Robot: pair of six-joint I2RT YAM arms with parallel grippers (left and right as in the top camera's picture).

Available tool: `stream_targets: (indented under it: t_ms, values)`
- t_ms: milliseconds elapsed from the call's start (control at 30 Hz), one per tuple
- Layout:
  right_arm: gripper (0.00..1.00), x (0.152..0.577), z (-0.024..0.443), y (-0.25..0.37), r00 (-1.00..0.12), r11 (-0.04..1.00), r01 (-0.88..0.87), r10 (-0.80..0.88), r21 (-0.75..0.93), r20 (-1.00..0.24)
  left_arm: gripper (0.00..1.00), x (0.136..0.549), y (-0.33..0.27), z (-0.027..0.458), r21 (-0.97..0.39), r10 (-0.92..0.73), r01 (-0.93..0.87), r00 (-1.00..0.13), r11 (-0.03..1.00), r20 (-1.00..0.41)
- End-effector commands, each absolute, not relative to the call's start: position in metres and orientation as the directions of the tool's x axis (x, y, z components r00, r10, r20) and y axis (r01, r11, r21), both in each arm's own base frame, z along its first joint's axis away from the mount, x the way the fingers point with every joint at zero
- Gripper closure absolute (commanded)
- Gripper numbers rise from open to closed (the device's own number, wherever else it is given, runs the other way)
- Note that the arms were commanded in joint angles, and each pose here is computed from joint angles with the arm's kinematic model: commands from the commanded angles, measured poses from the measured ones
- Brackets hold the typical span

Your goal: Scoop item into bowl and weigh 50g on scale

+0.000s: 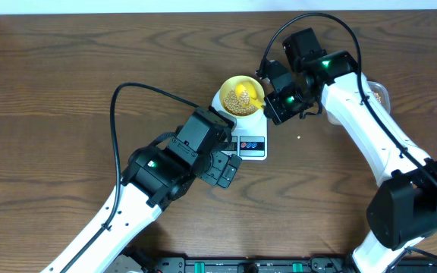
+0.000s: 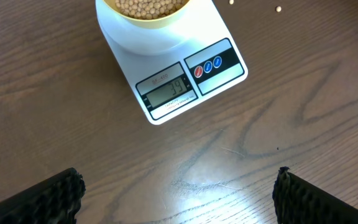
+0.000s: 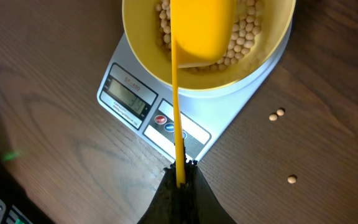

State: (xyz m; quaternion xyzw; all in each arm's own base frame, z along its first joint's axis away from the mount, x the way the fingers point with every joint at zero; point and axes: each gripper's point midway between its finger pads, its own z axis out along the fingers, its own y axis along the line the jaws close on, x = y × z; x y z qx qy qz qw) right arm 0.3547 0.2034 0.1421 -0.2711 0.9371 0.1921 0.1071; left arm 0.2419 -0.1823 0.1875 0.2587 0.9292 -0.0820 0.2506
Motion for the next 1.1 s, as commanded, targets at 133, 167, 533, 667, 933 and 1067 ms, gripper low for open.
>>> stream_targets:
  t_ms: [133,167,533,667,933,1067]
  values:
    - [0.99,0.3531,0.1636,0.2076,-0.802,0.755,-0.585,-0.481,0.296,-0.354,0.01,0.2454,-0.1834,0.1957,-0.018,0.439,0.525,-0.729,0.851,-0.526]
    - [0.99,0.3525,0.1634,0.2073,-0.803,0.756,-0.583,-0.481,0.297,-0.351,0.01,0.2454,-0.1834,0.1957,-0.018,0.439,0.525,-0.729,0.851,-0.526]
    - [0.99,0.3522,0.1633,0.2073,-0.805,0.757,-0.581,-0.479,0.299,-0.349,0.01,0.2454,-0.1834,0.1957,-0.018,0.439,0.525,-0.729,0.851,-0.526]
    - [0.99,0.3521,0.1635,0.2073,-0.808,0.759,-0.577,-0.476,0.301,-0.348,0.01,0.2454,-0.1834,0.1957,-0.018,0.439,0.525,-0.729,0.851,-0.526]
    - [0.99,0.3522,0.1657,0.2073,-0.807,0.760,-0.577,-0.473,0.299,-0.354,0.01,0.2455,-0.1833,0.1957,-0.018,0.438,0.525,-0.729,0.851,-0.526]
    - [0.99,0.3533,0.1704,0.2076,-0.802,0.759,-0.581,-0.471,0.295,-0.368,0.01,0.2455,-0.1833,0.1957,-0.018,0.438,0.525,-0.729,0.851,-0.526]
